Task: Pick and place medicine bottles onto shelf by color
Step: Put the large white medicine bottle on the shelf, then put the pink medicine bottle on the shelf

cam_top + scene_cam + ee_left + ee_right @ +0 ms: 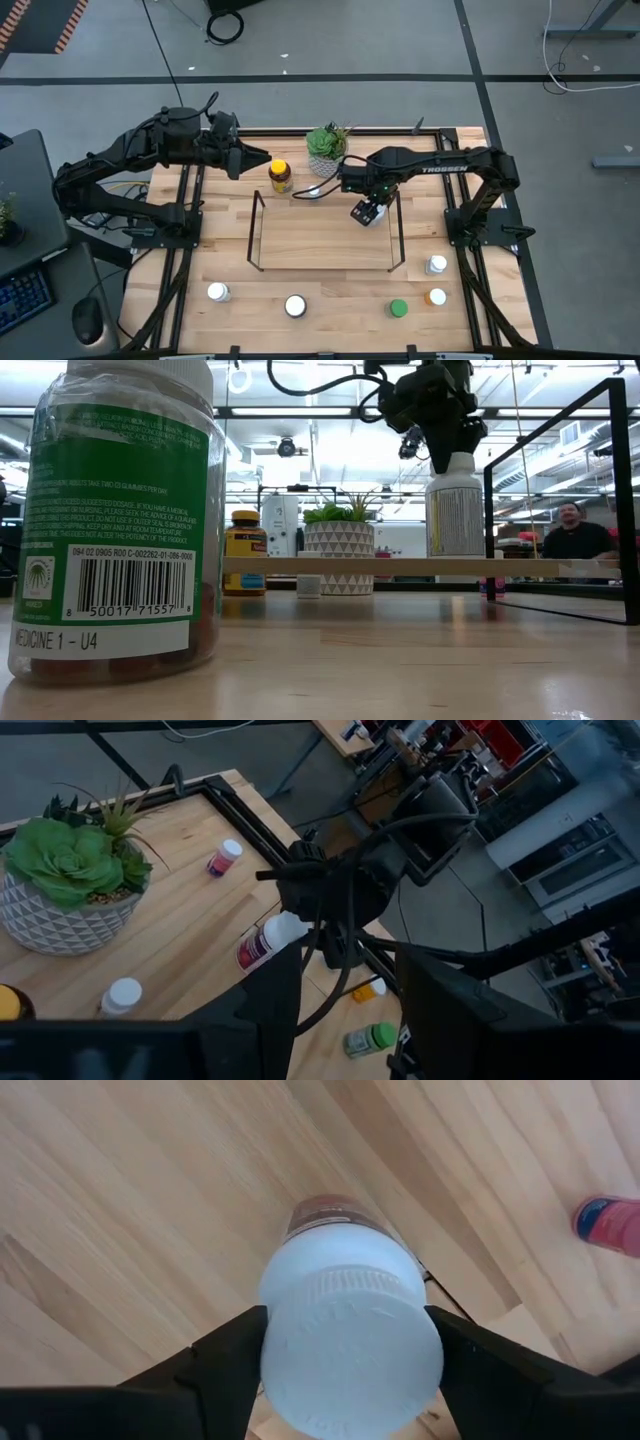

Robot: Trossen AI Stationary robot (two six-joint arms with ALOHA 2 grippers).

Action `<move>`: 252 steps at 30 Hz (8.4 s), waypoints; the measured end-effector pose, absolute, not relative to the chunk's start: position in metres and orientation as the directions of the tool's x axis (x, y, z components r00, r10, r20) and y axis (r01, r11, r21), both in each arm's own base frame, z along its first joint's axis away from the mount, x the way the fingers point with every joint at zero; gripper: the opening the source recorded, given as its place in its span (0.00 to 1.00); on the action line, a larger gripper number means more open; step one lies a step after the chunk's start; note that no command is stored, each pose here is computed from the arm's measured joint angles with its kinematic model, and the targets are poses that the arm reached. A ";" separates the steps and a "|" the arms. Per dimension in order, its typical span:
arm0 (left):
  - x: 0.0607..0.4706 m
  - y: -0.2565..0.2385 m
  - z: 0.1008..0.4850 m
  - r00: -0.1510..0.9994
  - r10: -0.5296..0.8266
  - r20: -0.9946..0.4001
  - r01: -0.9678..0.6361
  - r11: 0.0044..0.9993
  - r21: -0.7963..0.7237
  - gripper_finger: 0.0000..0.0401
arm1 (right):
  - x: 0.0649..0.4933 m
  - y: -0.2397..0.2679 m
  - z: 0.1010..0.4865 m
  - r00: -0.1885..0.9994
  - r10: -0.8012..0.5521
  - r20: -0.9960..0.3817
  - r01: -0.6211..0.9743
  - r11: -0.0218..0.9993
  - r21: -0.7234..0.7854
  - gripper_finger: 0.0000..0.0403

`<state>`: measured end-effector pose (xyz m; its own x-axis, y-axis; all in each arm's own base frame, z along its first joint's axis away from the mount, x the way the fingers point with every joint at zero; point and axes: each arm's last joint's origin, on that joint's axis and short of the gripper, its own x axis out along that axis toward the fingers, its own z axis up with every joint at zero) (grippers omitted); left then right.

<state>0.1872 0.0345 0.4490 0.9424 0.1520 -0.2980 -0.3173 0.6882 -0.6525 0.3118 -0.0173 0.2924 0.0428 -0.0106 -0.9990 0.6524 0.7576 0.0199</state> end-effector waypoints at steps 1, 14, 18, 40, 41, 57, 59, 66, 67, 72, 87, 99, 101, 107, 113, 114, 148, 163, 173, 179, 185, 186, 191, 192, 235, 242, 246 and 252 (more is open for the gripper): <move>0.187 0.034 0.449 0.942 0.152 -0.298 -0.317 0.688 -0.652 0.42 | 0.312 -0.017 0.292 0.041 -0.010 -0.999 0.654 0.756 0.019 0.70; 0.187 0.035 0.448 0.939 0.153 -0.306 -0.321 0.704 -0.634 0.42 | 0.298 -0.020 0.312 0.115 0.019 -0.993 0.698 0.710 0.094 0.83; 0.187 0.035 0.448 0.939 0.153 -0.306 -0.321 0.704 -0.633 0.41 | 0.292 -0.021 0.321 0.150 0.017 -0.989 0.713 0.691 0.120 0.86; 0.187 0.035 0.448 0.940 0.154 -0.303 -0.320 0.703 -0.635 0.40 | 0.278 -0.033 0.343 0.288 0.020 -0.958 0.723 0.651 0.231 0.94; 0.187 0.035 0.448 0.940 0.155 -0.303 -0.320 0.704 -0.634 0.40 | 0.278 -0.035 0.345 0.297 0.013 -0.955 0.726 0.646 0.235 0.94; 0.216 0.047 0.432 0.892 0.229 -0.389 -0.391 0.824 -0.411 0.40 | 0.273 -0.073 0.352 0.354 -0.157 -0.922 0.784 0.587 0.201 0.94; 0.221 0.051 0.428 0.878 0.258 -0.404 -0.417 0.827 -0.378 0.40 | 0.274 -0.077 0.353 0.375 -0.169 -0.912 0.782 0.586 0.213 0.94; 0.238 0.062 0.414 0.839 0.289 -0.461 -0.472 0.808 -0.352 0.40 | 0.282 -0.081 0.357 0.439 -0.252 -0.862 0.780 0.584 0.227 0.94; 0.242 0.063 0.411 0.833 0.287 -0.473 -0.476 0.807 -0.350 0.40 | 0.284 -0.080 0.357 0.441 -0.276 -0.854 0.786 0.578 0.219 0.94; 0.259 0.059 0.400 0.829 0.234 -0.509 -0.469 0.786 -0.402 0.40 | 0.291 -0.070 0.358 0.470 -0.314 -0.825 0.808 0.528 0.260 0.94; 0.266 0.022 0.408 0.891 0.135 -0.434 -0.384 0.735 -0.559 0.37 | 0.286 -0.056 0.351 0.375 -0.279 -0.884 0.760 0.639 0.121 0.93; 0.246 0.005 0.405 0.832 0.125 -0.541 -0.432 0.758 -0.489 0.32 | 0.260 -0.113 0.343 0.211 -0.261 -0.942 0.859 0.509 0.051 0.88; 0.242 0.006 0.404 0.823 0.129 -0.554 -0.437 0.766 -0.472 0.33 | 0.252 -0.123 0.340 0.177 -0.238 -0.955 0.881 0.472 0.046 0.88; 0.233 0.012 0.411 0.842 0.090 -0.532 -0.377 0.804 -0.460 0.36 | 0.235 -0.137 0.320 0.098 -0.099 -0.990 0.939 0.339 0.059 0.89; 0.224 0.014 0.416 0.854 0.029 -0.520 -0.293 0.853 -0.432 0.41 | 0.224 -0.137 0.297 0.001 -0.002 -1.000 0.980 0.199 0.000 0.89; 0.224 0.014 0.416 0.857 0.026 -0.515 -0.285 0.855 -0.432 0.42 | 0.224 -0.136 0.295 -0.008 0.006 -1.000 0.982 0.190 -0.006 0.89; 0.225 0.013 0.418 0.866 0.006 -0.499 -0.329 0.760 -0.561 0.48 | 0.191 -0.180 0.218 -0.003 -0.068 -0.998 0.982 0.190 -0.016 0.89; 0.225 0.013 0.418 0.866 0.013 -0.500 -0.350 0.729 -0.588 0.46 | 0.184 -0.181 0.201 0.014 -0.052 -0.999 0.987 0.163 0.005 0.80; 0.225 0.013 0.418 0.865 0.014 -0.501 -0.352 0.729 -0.587 0.44 | 0.187 -0.184 0.201 0.047 -0.079 -0.996 0.986 0.161 0.034 0.73; 0.225 0.013 0.417 0.865 0.014 -0.502 -0.352 0.730 -0.586 0.43 | 0.187 -0.184 0.201 0.052 -0.073 -0.996 0.986 0.162 0.039 0.65; 0.225 0.014 0.417 0.864 0.030 -0.502 -0.356 0.742 -0.568 0.43 | 0.187 -0.183 0.201 0.048 -0.067 -0.997 0.985 0.171 0.036 0.54; 0.225 0.015 0.417 0.864 0.038 -0.502 -0.362 0.741 -0.565 0.43 | 0.187 -0.183 0.201 0.048 -0.067 -0.997 0.984 0.172 0.036 0.52; 0.224 0.021 0.418 0.863 0.062 -0.502 -0.380 0.734 -0.562 0.43 | 0.187 -0.183 0.201 0.049 -0.066 -0.997 0.983 0.178 0.036 0.45; 0.224 0.021 0.418 0.863 0.064 -0.502 -0.382 0.733 -0.563 0.43 | 0.187 -0.183 0.201 0.049 -0.066 -0.997 0.982 0.184 0.036 0.45; 0.189 0.028 0.432 0.880 0.114 -0.461 -0.383 0.743 -0.549 0.43 | 0.269 -0.080 0.371 0.367 -0.046 -0.929 0.770 0.575 0.276 0.47; 0.188 0.028 0.431 0.875 0.113 -0.470 -0.390 0.742 -0.546 0.43 | 0.271 -0.046 0.398 0.428 0.004 -0.904 0.693 0.640 0.331 0.47; 0.188 0.028 0.431 0.875 0.113 -0.470 -0.385 0.751 -0.536 0.43 | 0.271 -0.031 0.417 0.498 0.012 -0.867 0.644 0.665 0.379 0.47; 0.188 0.028 0.431 0.875 0.113 -0.470 -0.383 0.756 -0.531 0.43 | 0.275 -0.003 0.416 0.475 0.058 -0.878 0.638 0.665 0.389 0.47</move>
<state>0.1882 0.0280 0.4309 0.8753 0.1132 -0.4702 -0.3829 0.7562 -0.5307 0.2749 -0.0034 0.4155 0.4746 0.0582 -0.8783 0.6376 0.6651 0.3886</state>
